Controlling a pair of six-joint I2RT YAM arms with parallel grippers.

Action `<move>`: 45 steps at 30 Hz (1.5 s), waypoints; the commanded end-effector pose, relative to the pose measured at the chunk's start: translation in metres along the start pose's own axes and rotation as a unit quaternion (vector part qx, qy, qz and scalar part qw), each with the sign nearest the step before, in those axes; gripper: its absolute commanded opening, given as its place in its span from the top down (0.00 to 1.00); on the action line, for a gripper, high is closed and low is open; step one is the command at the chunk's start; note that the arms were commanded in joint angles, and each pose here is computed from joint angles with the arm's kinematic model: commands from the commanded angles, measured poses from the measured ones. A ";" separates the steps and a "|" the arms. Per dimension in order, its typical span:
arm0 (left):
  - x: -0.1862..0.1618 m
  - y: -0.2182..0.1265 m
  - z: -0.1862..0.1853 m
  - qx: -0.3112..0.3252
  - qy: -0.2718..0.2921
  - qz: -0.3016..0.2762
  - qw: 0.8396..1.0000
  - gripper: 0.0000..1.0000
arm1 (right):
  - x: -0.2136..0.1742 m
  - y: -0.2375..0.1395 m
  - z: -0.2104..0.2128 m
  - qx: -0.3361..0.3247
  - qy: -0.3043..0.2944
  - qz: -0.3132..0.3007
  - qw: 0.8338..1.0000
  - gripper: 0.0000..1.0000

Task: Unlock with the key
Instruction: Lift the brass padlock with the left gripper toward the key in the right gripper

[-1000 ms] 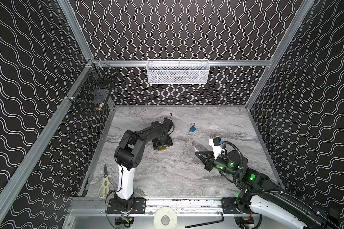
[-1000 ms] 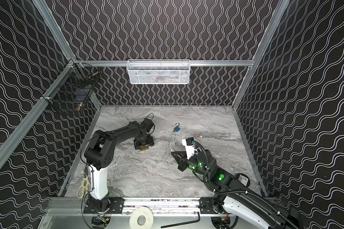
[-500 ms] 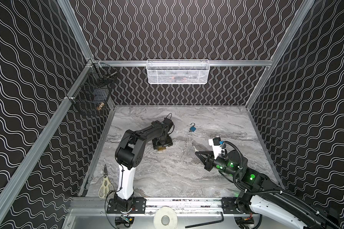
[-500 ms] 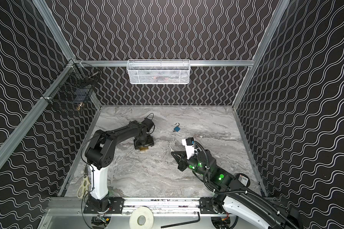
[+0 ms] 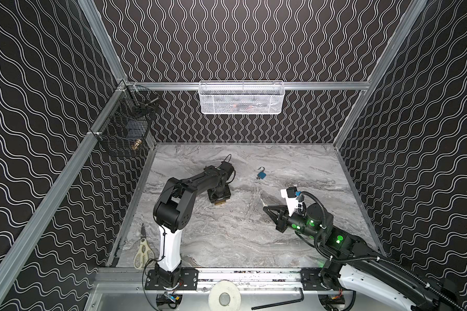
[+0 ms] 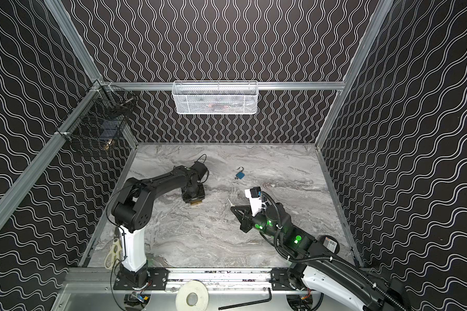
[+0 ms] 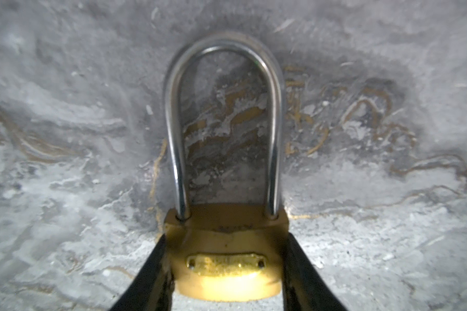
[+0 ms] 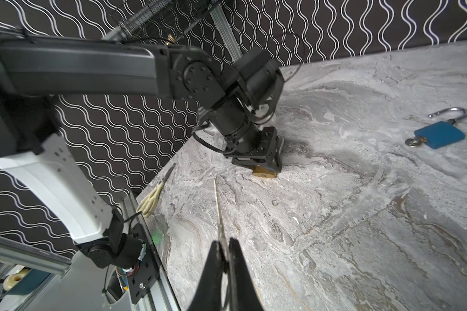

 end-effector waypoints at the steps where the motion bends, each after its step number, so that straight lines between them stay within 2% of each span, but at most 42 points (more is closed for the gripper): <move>1: -0.019 -0.001 0.013 -0.005 -0.017 0.042 0.999 0.56 | -0.002 0.006 -0.002 0.004 0.012 -0.011 1.000 1.00; 4: -0.020 -0.015 0.006 -0.089 -0.041 0.012 0.995 0.57 | -0.009 0.011 -0.005 0.011 0.028 -0.020 0.999 1.00; 7: -0.023 -0.033 0.001 -0.168 -0.070 -0.023 0.983 0.58 | -0.013 0.018 -0.007 0.013 0.037 -0.015 0.999 1.00; 11: -0.027 -0.062 0.001 -0.244 -0.103 -0.076 0.961 0.58 | -0.021 0.029 -0.012 0.001 0.050 0.009 0.999 1.00; 15: -0.028 -0.088 0.004 -0.293 -0.132 -0.110 0.941 0.58 | -0.028 0.040 -0.018 -0.027 0.066 0.041 0.997 1.00; 20: -0.035 -0.102 0.005 -0.387 -0.200 -0.116 0.893 0.58 | -0.034 0.056 -0.011 -0.030 0.067 0.068 0.995 1.00; 22: -0.039 -0.108 0.003 -0.415 -0.207 -0.109 0.879 0.58 | -0.034 0.061 -0.005 -0.029 0.062 0.072 0.995 1.00; 30: -0.054 -0.137 0.015 -0.444 -0.223 -0.122 0.859 0.58 | -0.036 0.080 0.001 -0.025 0.063 0.095 0.993 1.00; 34: -0.058 -0.137 0.019 -0.445 -0.222 -0.116 0.860 0.58 | -0.034 0.088 0.007 -0.026 0.057 0.099 0.993 1.00; 37: -0.059 -0.137 0.019 -0.459 -0.225 -0.114 0.852 0.58 | -0.032 0.094 0.010 -0.028 0.058 0.102 0.993 1.00; 45: -0.060 -0.140 0.020 -0.466 -0.223 -0.117 0.848 0.59 | -0.037 0.107 0.005 -0.067 0.064 0.130 0.987 1.00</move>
Point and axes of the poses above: each gripper's point midway between its finger pads, its own y axis out along the fingers, its own z axis along the line the jaws close on, x = y × z, the point moved 7 cm from there along -y, back along the fingers, and after that the axes turned 6 degrees about -y, right-handed, at the moved point
